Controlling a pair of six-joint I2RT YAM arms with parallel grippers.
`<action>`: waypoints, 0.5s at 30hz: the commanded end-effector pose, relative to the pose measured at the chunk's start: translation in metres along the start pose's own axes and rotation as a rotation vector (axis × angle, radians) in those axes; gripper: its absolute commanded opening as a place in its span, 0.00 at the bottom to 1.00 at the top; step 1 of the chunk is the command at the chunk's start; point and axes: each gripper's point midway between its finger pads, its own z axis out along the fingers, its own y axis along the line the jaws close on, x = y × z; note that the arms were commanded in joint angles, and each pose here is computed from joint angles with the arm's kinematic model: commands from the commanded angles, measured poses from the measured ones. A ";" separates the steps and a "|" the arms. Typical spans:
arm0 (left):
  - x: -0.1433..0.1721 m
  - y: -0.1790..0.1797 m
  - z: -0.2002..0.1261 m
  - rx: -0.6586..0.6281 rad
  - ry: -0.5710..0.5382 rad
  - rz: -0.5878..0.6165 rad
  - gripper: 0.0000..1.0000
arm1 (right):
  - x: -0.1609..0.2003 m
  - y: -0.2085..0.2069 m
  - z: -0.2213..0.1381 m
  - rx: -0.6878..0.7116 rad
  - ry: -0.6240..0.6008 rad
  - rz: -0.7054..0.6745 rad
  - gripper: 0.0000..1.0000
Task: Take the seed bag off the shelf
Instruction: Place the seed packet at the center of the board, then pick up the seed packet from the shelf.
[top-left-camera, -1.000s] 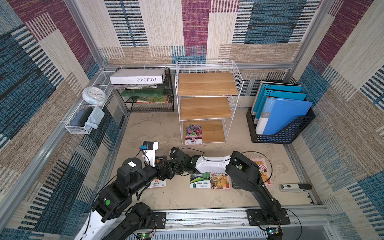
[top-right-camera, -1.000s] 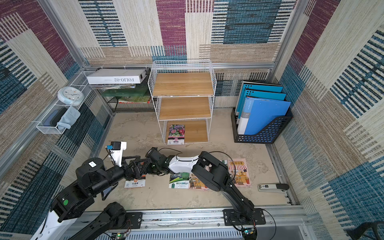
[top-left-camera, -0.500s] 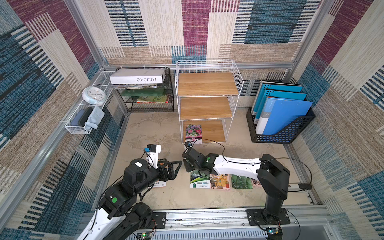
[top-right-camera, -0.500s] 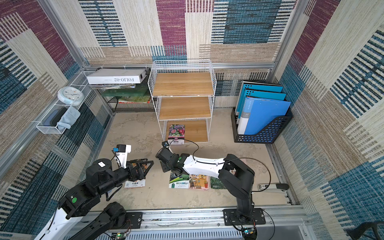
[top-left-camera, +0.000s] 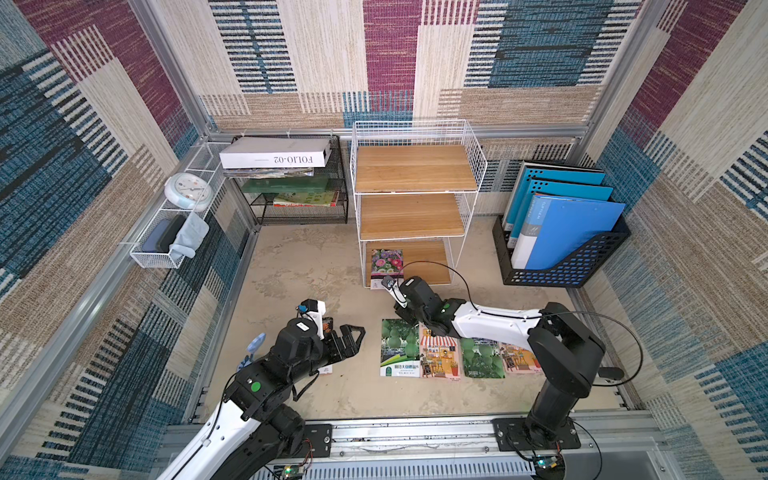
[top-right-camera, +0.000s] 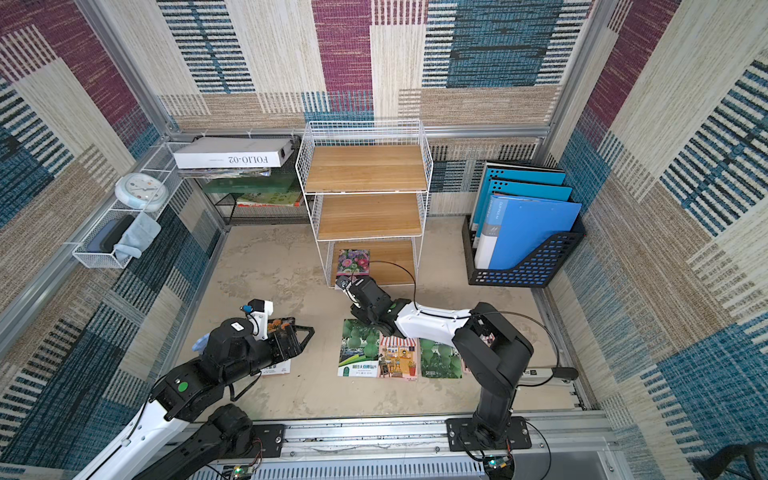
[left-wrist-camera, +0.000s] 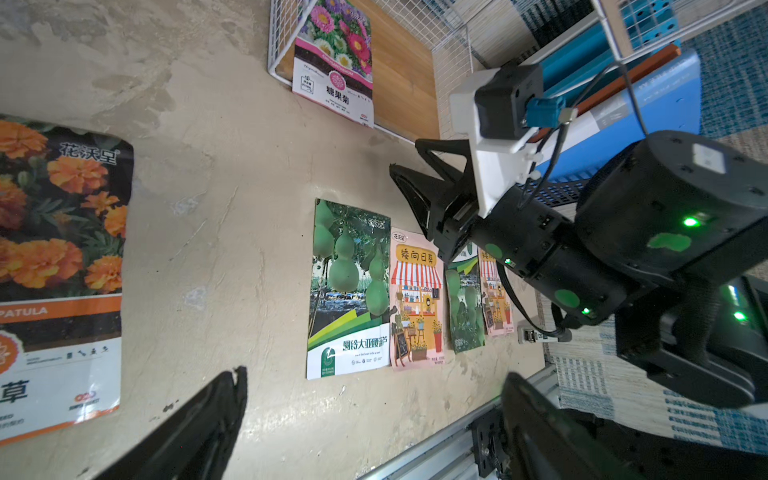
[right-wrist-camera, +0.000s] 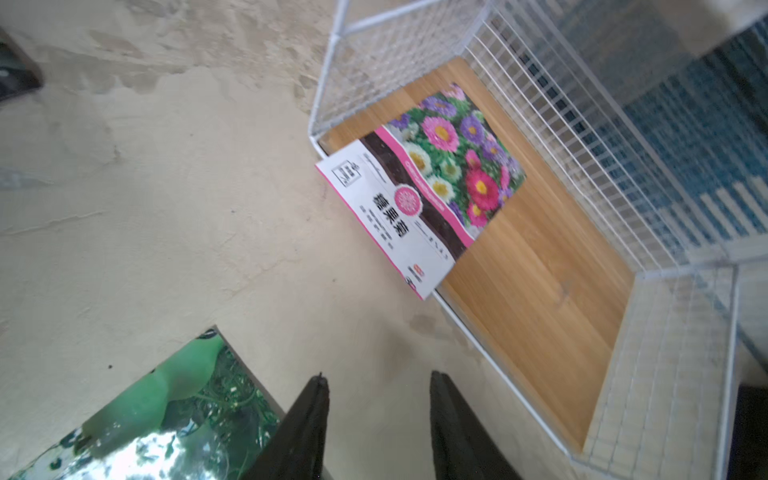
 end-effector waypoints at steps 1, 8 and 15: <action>-0.004 0.000 0.011 -0.016 0.003 -0.054 0.99 | -0.021 0.011 0.012 -0.052 -0.091 -0.193 0.48; 0.000 -0.004 0.032 -0.003 0.060 -0.077 0.99 | -0.024 0.004 0.042 -0.028 -0.076 -0.275 0.55; -0.007 -0.001 0.029 0.003 0.033 -0.090 0.99 | -0.017 0.005 0.072 -0.014 -0.031 -0.339 0.58</action>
